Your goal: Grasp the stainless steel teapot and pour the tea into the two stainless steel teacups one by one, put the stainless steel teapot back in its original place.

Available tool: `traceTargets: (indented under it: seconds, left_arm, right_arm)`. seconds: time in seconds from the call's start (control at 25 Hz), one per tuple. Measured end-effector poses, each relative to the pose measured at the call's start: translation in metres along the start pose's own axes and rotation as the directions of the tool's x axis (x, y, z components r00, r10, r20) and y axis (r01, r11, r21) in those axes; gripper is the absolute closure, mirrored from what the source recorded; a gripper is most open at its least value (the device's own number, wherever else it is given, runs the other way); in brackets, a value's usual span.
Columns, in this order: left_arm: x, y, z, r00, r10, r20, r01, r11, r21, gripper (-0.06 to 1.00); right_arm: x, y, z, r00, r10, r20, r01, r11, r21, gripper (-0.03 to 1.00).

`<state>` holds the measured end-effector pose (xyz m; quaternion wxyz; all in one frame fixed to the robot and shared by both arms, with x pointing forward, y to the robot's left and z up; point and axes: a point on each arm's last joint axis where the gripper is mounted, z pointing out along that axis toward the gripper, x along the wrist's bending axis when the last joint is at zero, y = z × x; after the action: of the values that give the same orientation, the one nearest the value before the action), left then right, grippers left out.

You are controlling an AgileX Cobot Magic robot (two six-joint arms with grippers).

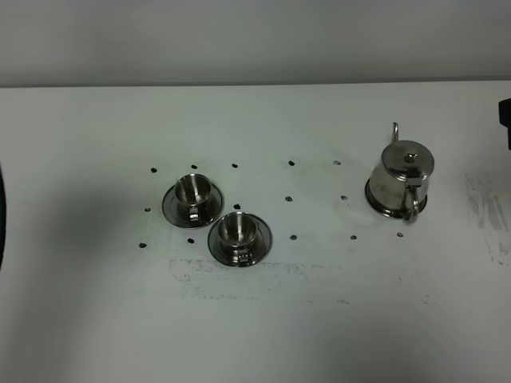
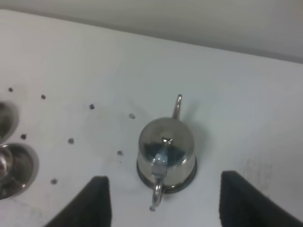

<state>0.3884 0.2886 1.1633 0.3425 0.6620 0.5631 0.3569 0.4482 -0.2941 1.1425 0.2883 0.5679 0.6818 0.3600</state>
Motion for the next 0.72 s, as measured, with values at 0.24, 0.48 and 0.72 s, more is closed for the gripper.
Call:
traceTargets:
  seconds: [0.24, 0.48, 0.72]
  left_arm:
    - [0.000, -0.046, -0.022, 0.999, -0.025, -0.025, 0.027, 0.996, 0.088, 0.37]
    - [-0.003, -0.090, -0.032, 0.999, -0.051, -0.019, 0.054, 0.984, 0.168, 0.37]
    - [-0.010, -0.129, -0.041, 0.996, -0.090, 0.016, 0.084, 0.966, 0.243, 0.37]
  right_arm:
    - [0.007, -0.002, -0.022, 1.000, 0.000, -0.019, -0.001, 0.999, -0.036, 0.45]
    - [0.010, -0.005, -0.023, 0.999, 0.008, -0.041, -0.009, 1.000, -0.011, 0.45]
    - [0.011, -0.004, -0.023, 0.998, 0.022, -0.054, -0.023, 1.000, -0.015, 0.45]
